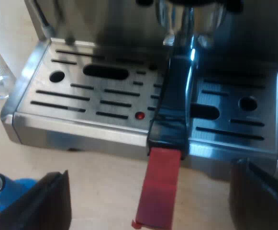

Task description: Grind coffee beans and then tamp

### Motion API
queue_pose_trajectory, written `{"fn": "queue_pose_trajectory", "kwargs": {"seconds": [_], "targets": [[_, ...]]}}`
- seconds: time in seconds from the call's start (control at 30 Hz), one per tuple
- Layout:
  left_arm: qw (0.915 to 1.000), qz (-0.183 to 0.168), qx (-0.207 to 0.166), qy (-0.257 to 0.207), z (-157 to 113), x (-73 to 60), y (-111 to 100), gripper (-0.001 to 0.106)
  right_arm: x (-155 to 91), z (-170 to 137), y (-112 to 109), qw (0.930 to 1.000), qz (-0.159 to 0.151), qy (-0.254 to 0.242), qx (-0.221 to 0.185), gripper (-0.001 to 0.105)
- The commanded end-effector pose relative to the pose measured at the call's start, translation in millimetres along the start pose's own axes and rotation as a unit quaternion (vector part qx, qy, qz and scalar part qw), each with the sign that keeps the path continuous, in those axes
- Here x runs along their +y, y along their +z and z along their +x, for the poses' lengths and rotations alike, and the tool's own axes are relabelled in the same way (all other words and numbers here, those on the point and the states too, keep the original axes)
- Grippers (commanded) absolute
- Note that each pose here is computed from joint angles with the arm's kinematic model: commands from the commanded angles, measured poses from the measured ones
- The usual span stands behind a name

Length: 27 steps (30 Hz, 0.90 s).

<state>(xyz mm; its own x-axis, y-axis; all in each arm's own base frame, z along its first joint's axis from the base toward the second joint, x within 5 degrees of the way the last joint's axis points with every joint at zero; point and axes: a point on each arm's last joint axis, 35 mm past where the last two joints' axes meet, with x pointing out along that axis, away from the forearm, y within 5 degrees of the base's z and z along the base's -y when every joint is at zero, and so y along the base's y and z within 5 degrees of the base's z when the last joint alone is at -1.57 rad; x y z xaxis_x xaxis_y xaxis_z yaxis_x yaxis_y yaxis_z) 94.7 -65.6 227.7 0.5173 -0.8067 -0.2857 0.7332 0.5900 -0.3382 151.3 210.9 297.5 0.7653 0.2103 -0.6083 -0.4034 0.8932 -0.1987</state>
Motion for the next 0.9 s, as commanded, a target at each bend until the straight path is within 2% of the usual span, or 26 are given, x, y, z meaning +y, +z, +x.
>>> {"fn": "queue_pose_trajectory", "kwargs": {"seconds": [0.03,0.1,0.23,0.6,0.9], "targets": [[0.9999,0.0,-0.005,-0.01,0,-1.4,2,0.065,-2,10,1,0.9995,0.016,0.014,0.023,0.069],[0.9999,0.0,-0.005,-0.01,0,-1.4,2,0.065,-3,17,-1,0.9986,0.031,0.015,0.039,0.065],[0.9999,-0.001,-0.005,-0.01,0,-1.3,2,0.065,-7,29,-3,0.9972,0.037,0.017,0.063,0.053],[0.9999,-0.001,-0.005,-0.01,0,-1.3,2,0.065,-7,50,-10,0.9946,0.037,0.013,0.096,0.052],[0.9999,-0.001,-0.005,-0.01,0,-1.3,2,0.065,1,67,-13,0.9943,0.036,0.01,0.1,0.052]]}}
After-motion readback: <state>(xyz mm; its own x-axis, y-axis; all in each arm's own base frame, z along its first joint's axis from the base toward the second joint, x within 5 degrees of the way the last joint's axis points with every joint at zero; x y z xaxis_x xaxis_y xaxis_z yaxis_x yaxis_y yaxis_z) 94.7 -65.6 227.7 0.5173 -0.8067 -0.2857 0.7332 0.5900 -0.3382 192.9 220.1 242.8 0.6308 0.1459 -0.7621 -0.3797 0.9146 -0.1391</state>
